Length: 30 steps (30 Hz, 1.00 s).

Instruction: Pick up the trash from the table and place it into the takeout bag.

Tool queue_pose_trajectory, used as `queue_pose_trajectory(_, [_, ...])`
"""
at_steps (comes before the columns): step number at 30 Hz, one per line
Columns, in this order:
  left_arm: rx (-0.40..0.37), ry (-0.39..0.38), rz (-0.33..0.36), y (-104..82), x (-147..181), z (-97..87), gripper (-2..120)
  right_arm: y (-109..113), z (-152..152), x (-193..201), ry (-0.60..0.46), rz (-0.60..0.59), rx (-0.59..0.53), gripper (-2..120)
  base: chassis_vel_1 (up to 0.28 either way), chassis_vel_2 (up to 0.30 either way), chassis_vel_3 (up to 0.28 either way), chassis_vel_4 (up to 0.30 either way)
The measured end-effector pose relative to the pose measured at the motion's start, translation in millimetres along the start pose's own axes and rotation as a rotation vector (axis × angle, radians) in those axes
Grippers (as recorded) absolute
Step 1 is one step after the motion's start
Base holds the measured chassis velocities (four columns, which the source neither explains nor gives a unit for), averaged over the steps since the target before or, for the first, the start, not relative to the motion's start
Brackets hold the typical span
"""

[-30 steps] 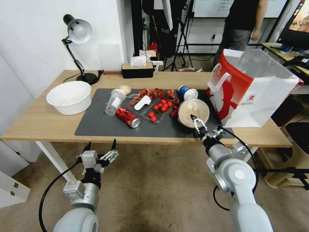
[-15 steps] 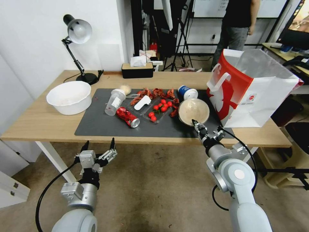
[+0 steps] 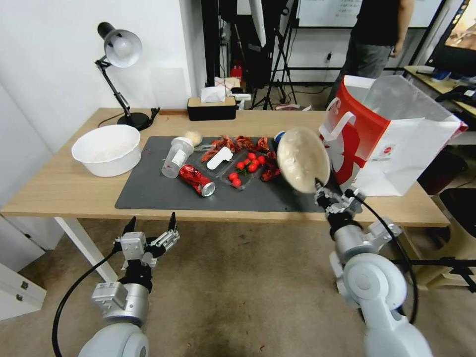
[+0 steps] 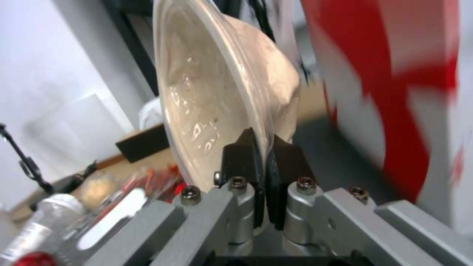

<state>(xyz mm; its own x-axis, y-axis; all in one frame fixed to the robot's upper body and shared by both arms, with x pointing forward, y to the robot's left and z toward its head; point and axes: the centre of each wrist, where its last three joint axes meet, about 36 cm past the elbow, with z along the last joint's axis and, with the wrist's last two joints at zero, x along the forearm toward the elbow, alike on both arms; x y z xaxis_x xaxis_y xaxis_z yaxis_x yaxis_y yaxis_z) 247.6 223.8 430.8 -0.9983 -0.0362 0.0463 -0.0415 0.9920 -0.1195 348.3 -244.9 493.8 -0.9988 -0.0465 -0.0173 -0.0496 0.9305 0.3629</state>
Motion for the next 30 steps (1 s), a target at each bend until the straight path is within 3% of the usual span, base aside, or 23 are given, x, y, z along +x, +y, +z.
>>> queue_pose_trajectory(5, [-0.001, -0.002, 0.001, 0.5, 1, -1.4, 100, -7, -36, -3, -0.138, -0.061, 0.173, 0, 0.000, 0.000, 0.000, 0.000])
queue_pose_trajectory(10, [-0.002, -0.002, 0.001, 0.6, 2, -1.9, 100, -11, -64, -16, -0.231, -0.070, 0.184, 0, 0.000, 0.000, 0.000, 0.000])
queue_pose_trajectory(17, [0.002, -0.005, 0.000, 0.0, 3, -3.0, 100, -36, -111, -66, -0.371, 0.021, 0.175, 0, 0.000, 0.000, 0.000, 0.000])
queue_pose_trajectory(24, [-0.001, -0.007, -0.006, 1.6, 4, -3.8, 100, -61, -132, -89, -0.379, 0.118, 0.211, 0, 0.000, 0.000, 0.000, 0.000])
queue_pose_trajectory(30, [-0.002, -0.007, -0.008, 2.1, 4, -4.0, 100, -66, -136, -92, -0.364, 0.154, 0.223, 3, 0.000, 0.000, 0.000, 0.000])
